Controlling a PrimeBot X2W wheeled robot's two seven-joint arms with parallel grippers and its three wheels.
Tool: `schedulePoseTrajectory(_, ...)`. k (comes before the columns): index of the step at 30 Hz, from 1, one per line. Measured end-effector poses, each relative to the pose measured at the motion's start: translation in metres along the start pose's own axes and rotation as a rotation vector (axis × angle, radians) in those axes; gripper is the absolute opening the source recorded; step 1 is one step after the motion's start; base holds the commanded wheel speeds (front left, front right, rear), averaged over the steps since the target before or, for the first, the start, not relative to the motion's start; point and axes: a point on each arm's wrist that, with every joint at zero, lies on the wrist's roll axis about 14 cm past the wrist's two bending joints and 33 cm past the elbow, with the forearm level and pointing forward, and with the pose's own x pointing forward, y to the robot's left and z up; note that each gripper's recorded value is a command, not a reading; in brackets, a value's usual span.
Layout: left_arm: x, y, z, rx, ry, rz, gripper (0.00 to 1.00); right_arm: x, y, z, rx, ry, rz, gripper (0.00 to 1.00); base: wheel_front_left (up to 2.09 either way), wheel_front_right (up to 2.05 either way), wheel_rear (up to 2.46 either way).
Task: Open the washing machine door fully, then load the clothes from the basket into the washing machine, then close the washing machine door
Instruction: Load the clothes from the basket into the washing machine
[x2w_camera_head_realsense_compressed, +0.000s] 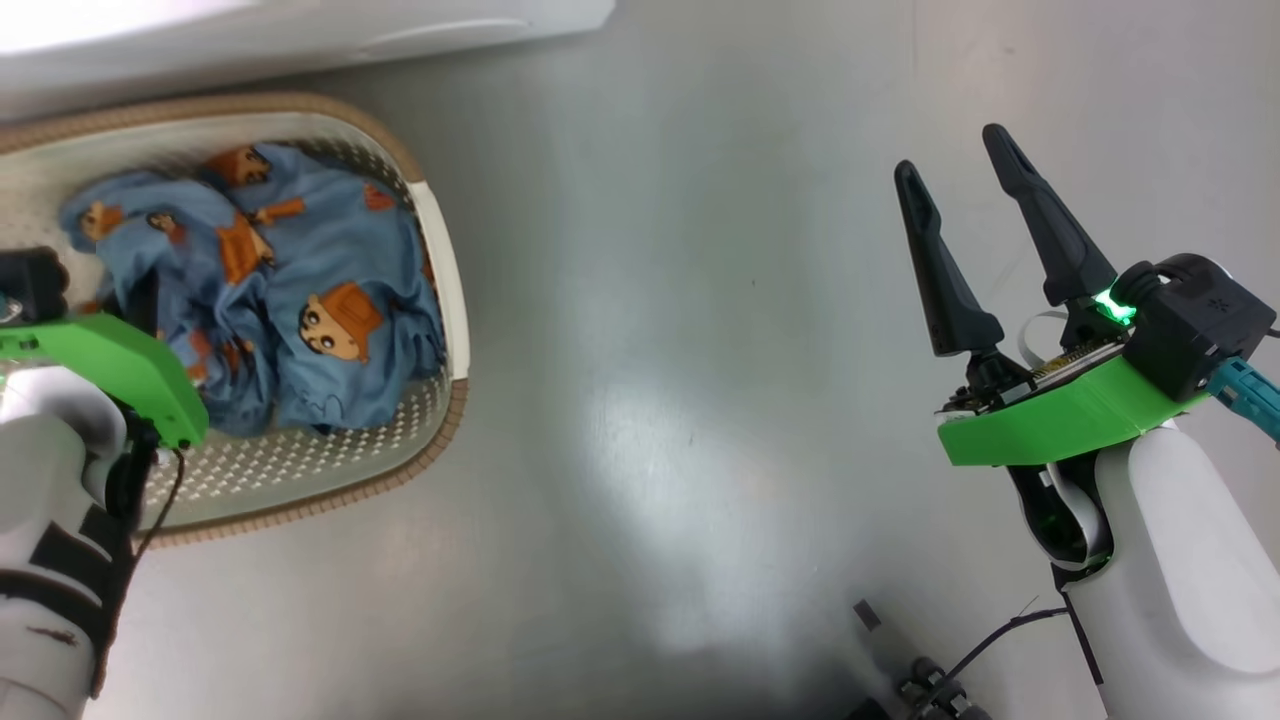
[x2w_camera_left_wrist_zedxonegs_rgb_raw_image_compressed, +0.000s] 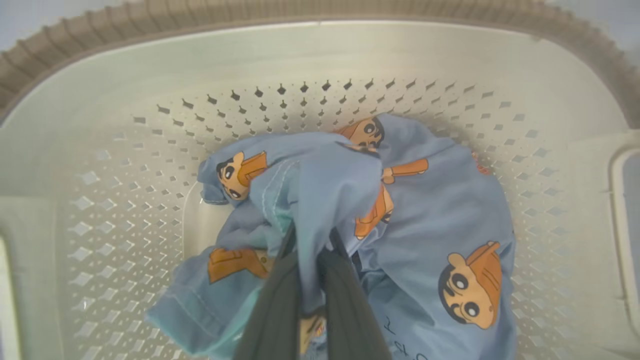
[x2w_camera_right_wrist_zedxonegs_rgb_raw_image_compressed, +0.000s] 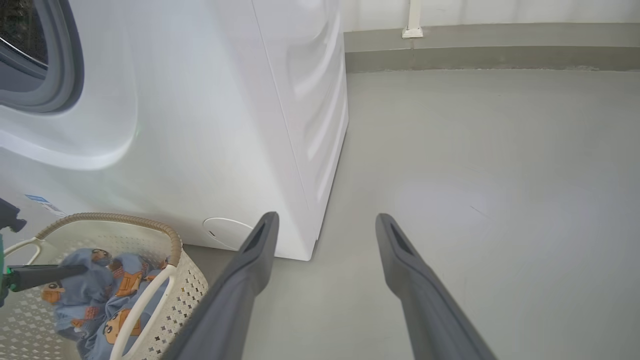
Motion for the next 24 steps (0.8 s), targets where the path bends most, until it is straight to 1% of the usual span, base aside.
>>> schedulePoseTrajectory(4,-0.012,0.000,0.008,-0.011,-0.023,0.004,0.00,-0.001,0.004,0.011,-0.001,-0.022,0.007,1.00,0.00,0.00,0.00)
schedulePoseTrajectory(10,-0.030,-0.003,0.041,-0.050,-0.128,-0.006,0.00,-0.005,0.009,0.030,-0.002,-0.058,0.013,1.00,0.00,0.00,0.00)
schedulePoseTrajectory(14,-0.043,-0.002,0.048,-0.061,-0.162,0.000,0.00,-0.010,0.012,0.038,-0.002,-0.072,0.015,1.00,0.00,0.00,0.00)
schedulePoseTrajectory(24,-0.093,-0.001,0.077,-0.067,-0.301,0.013,0.00,-0.040,0.016,0.055,0.008,-0.087,-0.003,1.00,0.00,0.00,0.00)
